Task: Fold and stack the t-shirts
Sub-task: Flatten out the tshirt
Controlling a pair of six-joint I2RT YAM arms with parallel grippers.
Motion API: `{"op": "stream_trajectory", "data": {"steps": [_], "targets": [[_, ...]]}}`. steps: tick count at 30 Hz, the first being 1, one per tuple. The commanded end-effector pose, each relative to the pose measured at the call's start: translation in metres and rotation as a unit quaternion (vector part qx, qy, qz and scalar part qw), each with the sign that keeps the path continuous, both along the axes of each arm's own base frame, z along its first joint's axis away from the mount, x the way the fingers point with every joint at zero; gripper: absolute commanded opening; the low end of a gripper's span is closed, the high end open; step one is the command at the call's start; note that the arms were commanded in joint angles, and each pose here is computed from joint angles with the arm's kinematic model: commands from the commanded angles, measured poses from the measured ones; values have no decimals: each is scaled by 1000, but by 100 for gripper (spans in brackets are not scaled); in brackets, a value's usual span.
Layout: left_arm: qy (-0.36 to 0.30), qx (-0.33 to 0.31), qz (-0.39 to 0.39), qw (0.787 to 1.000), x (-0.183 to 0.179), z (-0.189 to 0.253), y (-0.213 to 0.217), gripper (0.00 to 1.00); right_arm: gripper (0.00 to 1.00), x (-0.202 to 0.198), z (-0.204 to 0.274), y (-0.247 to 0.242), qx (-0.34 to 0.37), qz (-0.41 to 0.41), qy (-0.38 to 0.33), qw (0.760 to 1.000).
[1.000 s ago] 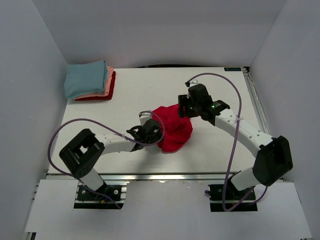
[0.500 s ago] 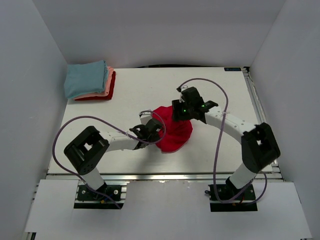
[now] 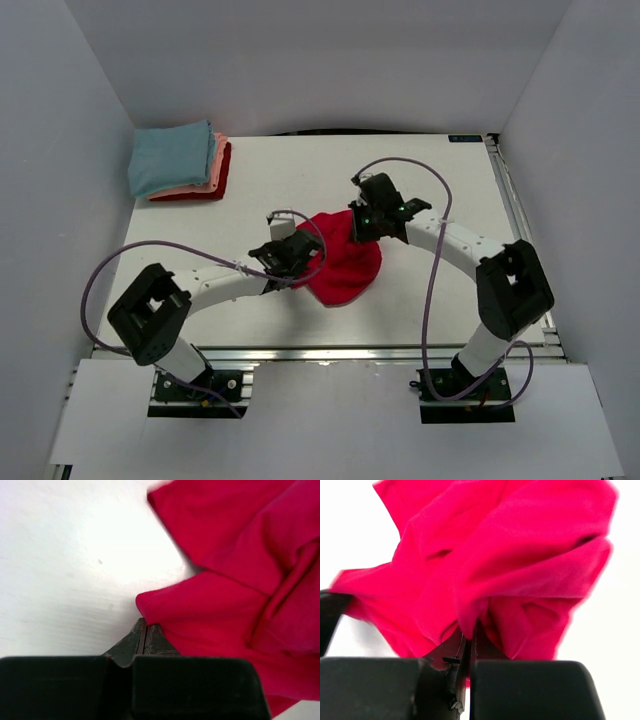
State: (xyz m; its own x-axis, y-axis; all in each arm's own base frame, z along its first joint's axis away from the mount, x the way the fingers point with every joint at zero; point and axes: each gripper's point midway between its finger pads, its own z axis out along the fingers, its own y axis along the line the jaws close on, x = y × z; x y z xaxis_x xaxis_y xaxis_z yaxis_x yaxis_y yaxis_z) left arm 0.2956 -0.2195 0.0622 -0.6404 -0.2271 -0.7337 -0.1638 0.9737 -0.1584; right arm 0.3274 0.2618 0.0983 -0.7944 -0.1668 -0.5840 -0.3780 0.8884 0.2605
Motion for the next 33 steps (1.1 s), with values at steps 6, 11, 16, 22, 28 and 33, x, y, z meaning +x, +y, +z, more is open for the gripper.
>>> {"op": "stream_trajectory", "data": {"steps": [6,11,16,22,28,33], "targets": [[-186,142,128,964,37,220,74,0,0,38,215,-50,42,-96,-208,972],[-243,146,221,933,29,334,134,0,0,38,323,-145,74,-197,-292,933],[-279,165,273,906,8,396,175,0,0,23,374,-200,45,-252,-344,903],[-305,160,316,884,-28,437,213,0,0,-10,397,-258,17,-338,-390,856],[-331,123,314,881,-65,464,245,0,0,-58,417,-275,29,-363,-430,826],[-333,123,276,893,-73,476,249,0,0,-91,426,-258,68,-319,-438,837]]}}
